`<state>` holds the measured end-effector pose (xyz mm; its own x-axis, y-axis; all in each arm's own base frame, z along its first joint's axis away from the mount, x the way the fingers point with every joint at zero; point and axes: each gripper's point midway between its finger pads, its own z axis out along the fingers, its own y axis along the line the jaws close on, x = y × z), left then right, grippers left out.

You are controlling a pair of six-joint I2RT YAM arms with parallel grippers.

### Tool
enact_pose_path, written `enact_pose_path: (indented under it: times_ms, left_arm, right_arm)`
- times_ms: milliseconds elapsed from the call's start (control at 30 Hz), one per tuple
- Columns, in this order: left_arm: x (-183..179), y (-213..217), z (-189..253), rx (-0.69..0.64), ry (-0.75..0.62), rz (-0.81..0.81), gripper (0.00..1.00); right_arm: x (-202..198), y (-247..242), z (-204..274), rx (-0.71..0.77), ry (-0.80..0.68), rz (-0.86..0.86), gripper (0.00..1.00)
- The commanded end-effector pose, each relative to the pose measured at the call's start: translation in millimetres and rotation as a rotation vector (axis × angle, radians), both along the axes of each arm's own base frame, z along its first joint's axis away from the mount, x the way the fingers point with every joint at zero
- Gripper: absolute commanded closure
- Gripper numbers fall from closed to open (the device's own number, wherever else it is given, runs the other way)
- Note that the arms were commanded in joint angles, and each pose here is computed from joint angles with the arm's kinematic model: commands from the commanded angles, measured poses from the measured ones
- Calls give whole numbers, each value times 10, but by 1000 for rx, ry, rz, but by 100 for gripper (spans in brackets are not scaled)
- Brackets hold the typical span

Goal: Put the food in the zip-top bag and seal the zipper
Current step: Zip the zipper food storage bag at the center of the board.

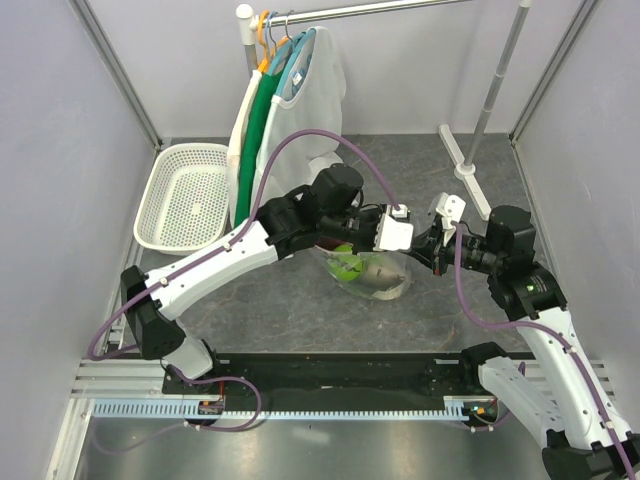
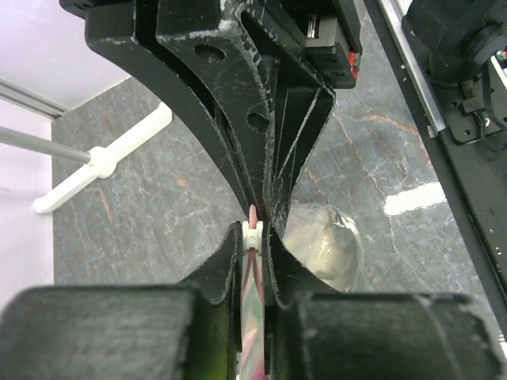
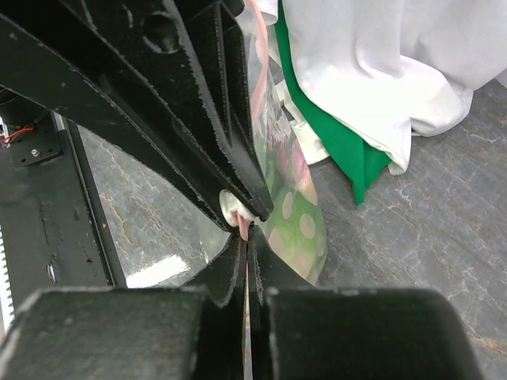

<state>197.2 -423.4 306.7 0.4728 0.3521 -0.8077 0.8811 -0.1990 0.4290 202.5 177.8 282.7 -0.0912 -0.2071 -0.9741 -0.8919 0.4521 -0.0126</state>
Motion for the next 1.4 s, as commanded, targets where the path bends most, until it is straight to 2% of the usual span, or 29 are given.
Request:
enact_pose_path:
  times_ms: [0,633,1067,1367]
  left_arm:
    - [-18,38,120,-31,-22,-2,95]
    - [373,608,-74,21,-5,154,98]
    - [781,1509,-177,96,-50,346,98]
    - [941,1859,-180,122,-83,435,98]
  right_arm:
    - [29,-3,264,12,-90,-8,100]
    - [77,-106,298,8,-110,-94,100]
    - [310,-378,368,-24,-155,-308,100]
    - [330,-489,465,-39,-181,-373,100]
